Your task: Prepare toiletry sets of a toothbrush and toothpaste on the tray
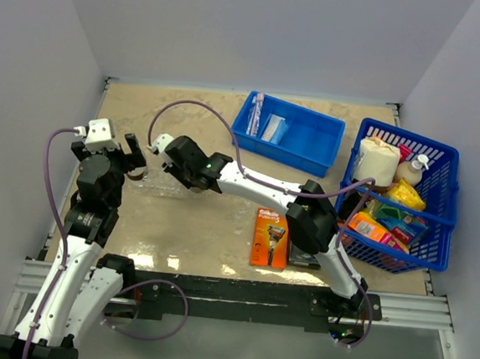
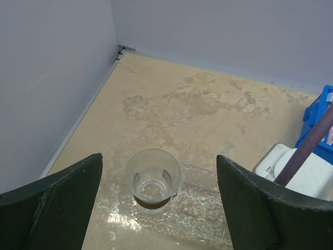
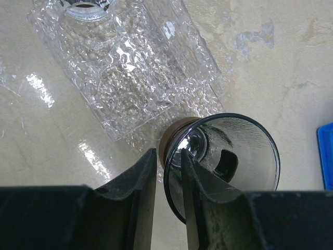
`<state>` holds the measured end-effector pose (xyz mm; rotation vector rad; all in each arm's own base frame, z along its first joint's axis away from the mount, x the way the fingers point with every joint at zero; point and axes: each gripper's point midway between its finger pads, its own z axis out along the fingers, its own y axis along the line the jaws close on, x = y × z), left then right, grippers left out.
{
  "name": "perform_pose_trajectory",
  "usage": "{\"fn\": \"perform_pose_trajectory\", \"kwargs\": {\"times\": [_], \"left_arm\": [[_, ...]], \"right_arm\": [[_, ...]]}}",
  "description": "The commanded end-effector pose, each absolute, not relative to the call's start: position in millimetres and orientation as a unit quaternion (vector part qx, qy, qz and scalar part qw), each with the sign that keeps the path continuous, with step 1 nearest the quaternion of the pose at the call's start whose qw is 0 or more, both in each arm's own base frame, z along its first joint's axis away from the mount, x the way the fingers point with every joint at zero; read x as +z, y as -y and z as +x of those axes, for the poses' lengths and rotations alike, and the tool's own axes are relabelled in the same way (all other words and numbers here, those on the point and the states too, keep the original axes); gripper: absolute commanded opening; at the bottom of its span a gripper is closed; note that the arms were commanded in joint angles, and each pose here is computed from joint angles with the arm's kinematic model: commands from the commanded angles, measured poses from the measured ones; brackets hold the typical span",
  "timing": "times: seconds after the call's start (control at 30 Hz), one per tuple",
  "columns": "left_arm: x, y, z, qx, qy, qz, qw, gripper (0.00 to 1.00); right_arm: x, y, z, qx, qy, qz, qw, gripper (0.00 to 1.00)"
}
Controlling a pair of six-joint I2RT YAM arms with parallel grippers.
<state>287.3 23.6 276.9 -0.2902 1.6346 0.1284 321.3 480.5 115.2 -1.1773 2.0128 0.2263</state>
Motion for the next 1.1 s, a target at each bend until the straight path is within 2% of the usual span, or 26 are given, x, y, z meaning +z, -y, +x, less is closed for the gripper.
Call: {"fn": "perform_pose_trajectory", "kwargs": {"times": [0.0,0.13,0.47,0.77,1.07], "left_arm": [[286,-25,289,0.053,-0.712,-0.136,0.686,0.95],[287,-25,289,0.052,-0.712,-0.136,0.687,0.95],[287,-23,289,0.050,-0.713,-0.130,0.688,0.95],[287,-23,289,0.048,-0.711,-0.132,0.689,0.95],[289,-23,288,0.044,-0.707,-0.136,0.693,0.95]], "right_arm": [[160,-495,326,0.120,-0.777,-0.438,0.436,0.31],[163,-497,324,0.128,-0.777,-0.434,0.437,0.36],[184,-498,321,0.152,-0.771,-0.420,0.454,0.57],[210,-496,315,0.178,-0.767,-0.401,0.467,0.66],[234,-478,320,0.179,-0.775,-0.367,0.483,0.68]]}}
